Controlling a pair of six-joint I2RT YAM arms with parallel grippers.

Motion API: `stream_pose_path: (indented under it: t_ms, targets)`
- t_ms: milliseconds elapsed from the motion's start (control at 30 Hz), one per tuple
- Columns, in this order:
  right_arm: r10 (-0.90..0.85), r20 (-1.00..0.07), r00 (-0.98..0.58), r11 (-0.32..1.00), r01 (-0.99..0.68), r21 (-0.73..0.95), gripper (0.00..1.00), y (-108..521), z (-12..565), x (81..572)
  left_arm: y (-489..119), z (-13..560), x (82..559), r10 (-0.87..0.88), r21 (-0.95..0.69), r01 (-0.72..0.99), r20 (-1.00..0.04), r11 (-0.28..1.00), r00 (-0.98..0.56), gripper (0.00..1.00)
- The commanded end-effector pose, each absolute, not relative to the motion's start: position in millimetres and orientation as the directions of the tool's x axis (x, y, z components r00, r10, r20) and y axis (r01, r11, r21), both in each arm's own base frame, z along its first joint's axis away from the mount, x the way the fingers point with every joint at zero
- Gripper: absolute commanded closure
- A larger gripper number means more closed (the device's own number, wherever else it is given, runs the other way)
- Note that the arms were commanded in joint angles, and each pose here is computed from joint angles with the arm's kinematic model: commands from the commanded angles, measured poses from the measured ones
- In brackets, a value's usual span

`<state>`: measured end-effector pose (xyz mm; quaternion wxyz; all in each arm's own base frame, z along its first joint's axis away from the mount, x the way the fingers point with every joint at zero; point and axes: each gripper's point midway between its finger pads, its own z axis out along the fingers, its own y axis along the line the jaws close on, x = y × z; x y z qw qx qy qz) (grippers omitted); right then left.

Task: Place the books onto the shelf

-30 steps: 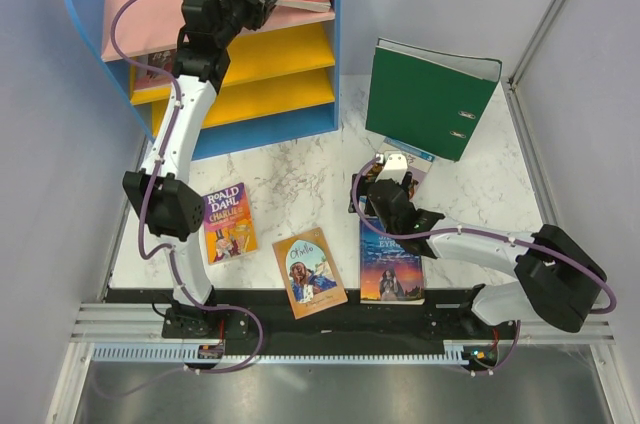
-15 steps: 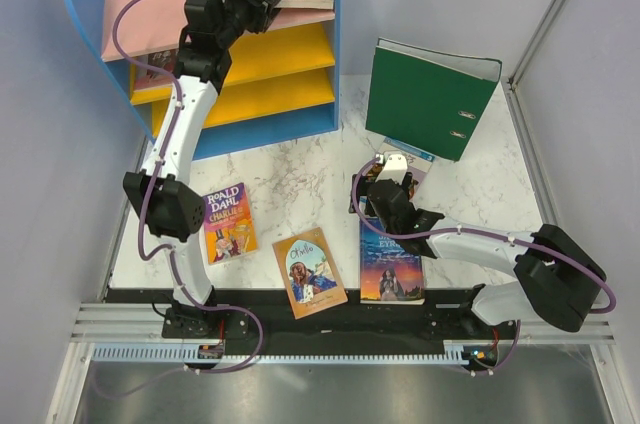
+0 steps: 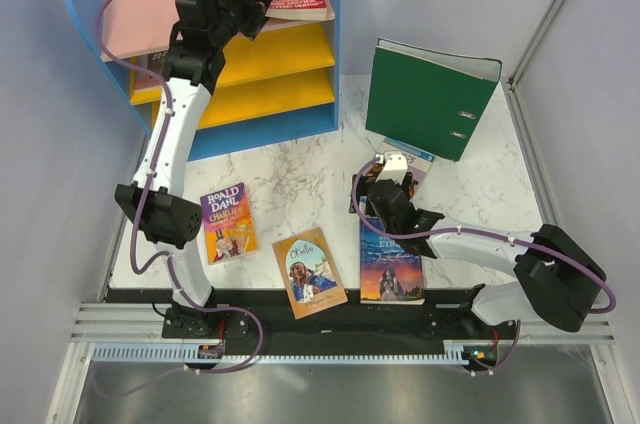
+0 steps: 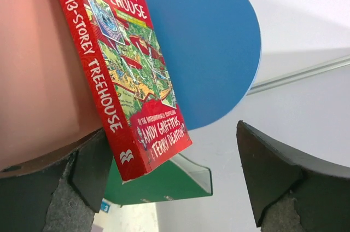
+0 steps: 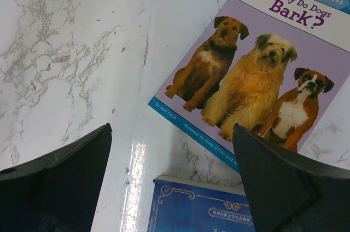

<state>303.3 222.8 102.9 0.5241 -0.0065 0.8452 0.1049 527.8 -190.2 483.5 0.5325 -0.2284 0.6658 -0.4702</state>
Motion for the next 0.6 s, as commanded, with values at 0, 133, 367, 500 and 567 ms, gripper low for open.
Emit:
stream_pose_path:
  t_ms: [0,133,367,500,567]
  targets:
    - [0.115,-0.9,-0.42,0.977,-0.116,0.179,0.02,227,119,310,-180,535,488,-0.772,-0.811,0.291,-0.578,0.507,-0.265,0.02]
    - [0.118,-0.902,-0.416,0.977,-0.114,0.18,0.02,226,121,309,-183,518,487,-0.746,-0.81,0.258,-0.586,0.526,-0.317,0.02]
    - [0.117,-0.902,-0.415,0.978,-0.112,0.178,0.02,225,121,309,-193,475,485,-0.717,-0.831,0.185,-0.549,0.525,-0.43,0.02]
    - [0.115,-0.902,-0.417,0.978,-0.112,0.176,0.02,225,120,309,-186,466,479,-0.717,-0.823,0.156,-0.555,0.546,-0.422,0.02]
    - [0.115,-0.902,-0.417,0.978,-0.113,0.177,0.02,225,121,309,-185,461,478,-0.714,-0.818,0.145,-0.561,0.557,-0.419,0.02]
